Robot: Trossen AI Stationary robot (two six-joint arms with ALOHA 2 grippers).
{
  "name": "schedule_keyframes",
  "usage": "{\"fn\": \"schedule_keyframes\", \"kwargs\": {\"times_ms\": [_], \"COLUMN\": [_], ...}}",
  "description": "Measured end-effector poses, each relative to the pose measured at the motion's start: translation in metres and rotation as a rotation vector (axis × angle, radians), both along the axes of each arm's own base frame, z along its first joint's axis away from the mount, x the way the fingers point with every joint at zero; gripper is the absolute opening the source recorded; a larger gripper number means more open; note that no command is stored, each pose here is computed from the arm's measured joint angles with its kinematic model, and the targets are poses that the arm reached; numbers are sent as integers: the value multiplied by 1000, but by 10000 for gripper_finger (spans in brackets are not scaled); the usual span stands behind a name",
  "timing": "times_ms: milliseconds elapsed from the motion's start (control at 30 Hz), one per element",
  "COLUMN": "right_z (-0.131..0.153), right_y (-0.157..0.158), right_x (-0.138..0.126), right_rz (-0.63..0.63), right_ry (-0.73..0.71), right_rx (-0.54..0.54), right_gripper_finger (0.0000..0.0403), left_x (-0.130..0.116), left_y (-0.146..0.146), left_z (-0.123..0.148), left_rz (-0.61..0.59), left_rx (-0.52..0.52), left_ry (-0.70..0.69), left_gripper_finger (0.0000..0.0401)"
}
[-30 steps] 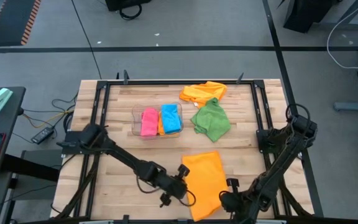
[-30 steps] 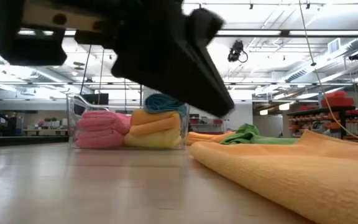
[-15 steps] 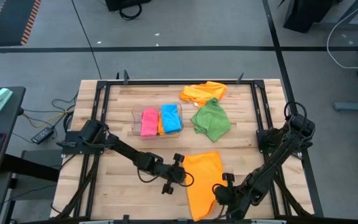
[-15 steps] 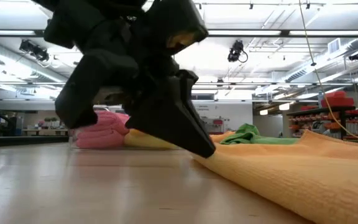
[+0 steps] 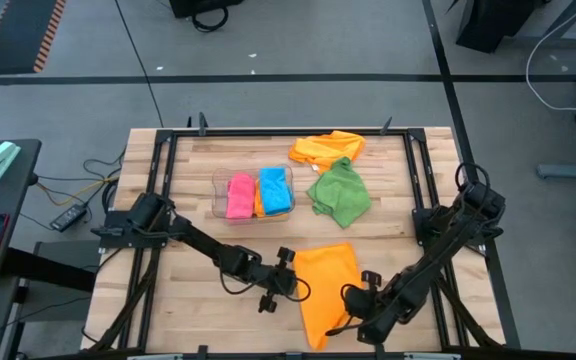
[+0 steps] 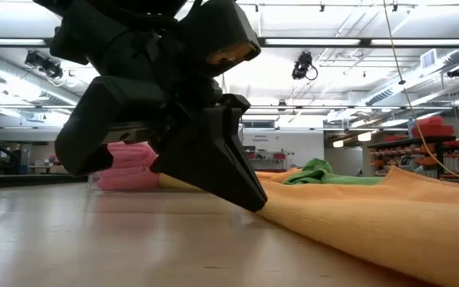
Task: Fold microfiber towels
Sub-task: Fold the bottom orange microfiber cloth
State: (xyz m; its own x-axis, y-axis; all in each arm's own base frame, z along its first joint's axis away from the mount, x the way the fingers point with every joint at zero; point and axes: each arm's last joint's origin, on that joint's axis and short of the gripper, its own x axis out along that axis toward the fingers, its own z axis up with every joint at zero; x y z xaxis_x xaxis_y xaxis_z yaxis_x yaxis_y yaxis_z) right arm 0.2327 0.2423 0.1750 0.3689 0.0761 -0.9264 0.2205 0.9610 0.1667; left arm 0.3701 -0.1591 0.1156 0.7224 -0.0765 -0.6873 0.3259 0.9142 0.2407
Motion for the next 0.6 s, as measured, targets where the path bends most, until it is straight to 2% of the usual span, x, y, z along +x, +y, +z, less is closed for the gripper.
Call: {"fn": "schedule_keyframes", "kwargs": {"times_ms": [133,433,600], "right_z": [-1,-3,-17], "right_y": [-8,-26,-34], "right_x": [2,12,10], "right_rz": [-44,-110,-146], "right_ry": [-2,27,43], "right_rx": [-56,-99,-89], "right_gripper_finger": [1,2,2], "left_x": [0,-1,-2], "left_y": [0,-1,0], "left_z": [0,-1,-2], "left_rz": [0,-3,-3], "left_rx": [0,4,11], "left_ry": [0,8,22], "left_gripper_finger": [32,40,40]}}
